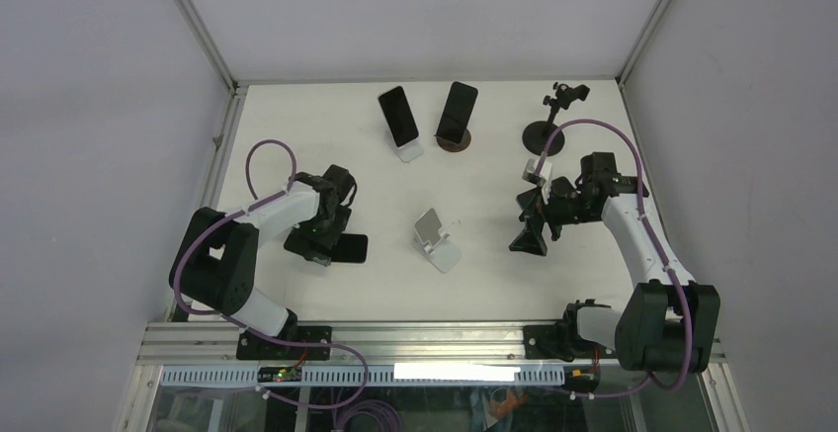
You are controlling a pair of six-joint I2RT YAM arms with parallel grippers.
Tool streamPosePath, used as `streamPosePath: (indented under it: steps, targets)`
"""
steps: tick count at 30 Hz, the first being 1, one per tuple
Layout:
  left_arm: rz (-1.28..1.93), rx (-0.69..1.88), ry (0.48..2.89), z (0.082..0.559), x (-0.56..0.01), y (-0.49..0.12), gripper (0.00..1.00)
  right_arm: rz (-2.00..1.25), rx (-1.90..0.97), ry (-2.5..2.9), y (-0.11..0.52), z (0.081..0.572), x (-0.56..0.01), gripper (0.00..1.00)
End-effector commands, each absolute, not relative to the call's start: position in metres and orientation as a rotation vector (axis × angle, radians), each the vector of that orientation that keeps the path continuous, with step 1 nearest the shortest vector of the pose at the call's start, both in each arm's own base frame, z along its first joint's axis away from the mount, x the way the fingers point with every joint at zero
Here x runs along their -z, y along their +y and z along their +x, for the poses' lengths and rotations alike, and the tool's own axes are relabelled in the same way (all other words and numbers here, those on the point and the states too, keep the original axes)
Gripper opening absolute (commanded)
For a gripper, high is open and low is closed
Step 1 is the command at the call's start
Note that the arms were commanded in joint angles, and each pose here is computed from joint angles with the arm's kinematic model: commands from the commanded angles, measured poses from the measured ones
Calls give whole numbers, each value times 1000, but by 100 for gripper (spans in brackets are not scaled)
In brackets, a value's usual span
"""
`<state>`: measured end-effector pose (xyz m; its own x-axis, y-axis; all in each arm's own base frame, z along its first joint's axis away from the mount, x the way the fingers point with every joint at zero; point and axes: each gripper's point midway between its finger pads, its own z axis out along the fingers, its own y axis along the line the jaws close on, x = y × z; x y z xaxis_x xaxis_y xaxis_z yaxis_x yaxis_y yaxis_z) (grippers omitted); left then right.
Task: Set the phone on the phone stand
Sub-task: Pick up the phone at the center of the board.
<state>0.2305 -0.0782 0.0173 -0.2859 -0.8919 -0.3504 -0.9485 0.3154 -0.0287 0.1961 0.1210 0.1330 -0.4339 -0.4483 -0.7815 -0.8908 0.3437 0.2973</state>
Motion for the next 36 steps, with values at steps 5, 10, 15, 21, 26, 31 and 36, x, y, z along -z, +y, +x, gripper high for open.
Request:
streamPosePath:
  steps: [5, 10, 15, 21, 26, 31, 36]
  targets:
    - [-1696, -211, 2348, 226, 1, -92, 97, -1178, -957, 1986, 121, 202, -142, 99]
    - [-1677, -225, 2397, 225, 10, -96, 78, -1178, -959, 1987, 121, 202, -141, 99]
    - [-1619, -218, 2444, 230, 8, -99, 58, -1179, -959, 1984, 121, 202, -142, 99]
    - [-1486, -133, 2473, 243, -13, -103, 42, -1172, -980, 1971, 123, 201, -144, 99]
    - [-1370, -57, 2468, 253, -34, -104, 39, -1154, -1030, 1937, 130, 199, -151, 99]
    - [-1253, 45, 2454, 263, -54, -108, 37, -1135, -1100, 1895, 139, 196, -160, 99]
    - [-1151, 187, 2418, 271, -73, -115, 36, -1108, -1162, 1865, 148, 194, -169, 99]
